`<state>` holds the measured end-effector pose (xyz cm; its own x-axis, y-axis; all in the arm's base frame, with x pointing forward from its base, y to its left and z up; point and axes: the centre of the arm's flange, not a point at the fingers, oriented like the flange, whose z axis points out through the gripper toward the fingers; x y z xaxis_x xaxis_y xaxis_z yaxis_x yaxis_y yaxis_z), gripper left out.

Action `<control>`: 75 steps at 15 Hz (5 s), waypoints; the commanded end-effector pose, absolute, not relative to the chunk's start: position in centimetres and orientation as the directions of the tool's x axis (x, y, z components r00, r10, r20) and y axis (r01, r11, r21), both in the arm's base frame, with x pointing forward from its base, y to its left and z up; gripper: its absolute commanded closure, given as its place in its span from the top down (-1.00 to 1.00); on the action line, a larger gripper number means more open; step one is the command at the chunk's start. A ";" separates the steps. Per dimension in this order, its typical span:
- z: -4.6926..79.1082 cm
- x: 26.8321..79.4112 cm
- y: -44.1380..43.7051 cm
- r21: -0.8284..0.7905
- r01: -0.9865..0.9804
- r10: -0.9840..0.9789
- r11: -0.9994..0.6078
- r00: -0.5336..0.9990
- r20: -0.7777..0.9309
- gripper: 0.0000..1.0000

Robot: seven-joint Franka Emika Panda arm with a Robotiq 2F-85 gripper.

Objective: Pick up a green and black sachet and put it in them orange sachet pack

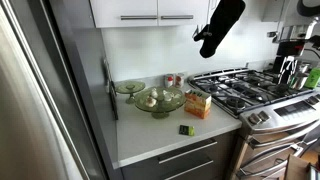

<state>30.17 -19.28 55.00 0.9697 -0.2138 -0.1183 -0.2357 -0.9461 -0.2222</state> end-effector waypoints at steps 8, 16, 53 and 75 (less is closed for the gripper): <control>55.0 30.2 -19.3 -0.222 -0.236 -0.214 -0.946 0.970 -0.118 1.00; 47.7 41.0 -2.2 -0.303 0.213 0.256 -0.929 0.960 -0.111 1.00; 29.5 49.9 5.2 -0.015 0.583 0.524 -0.812 0.741 0.420 1.00; 29.7 51.1 4.2 -0.010 0.528 0.476 -0.849 0.772 0.421 -1.00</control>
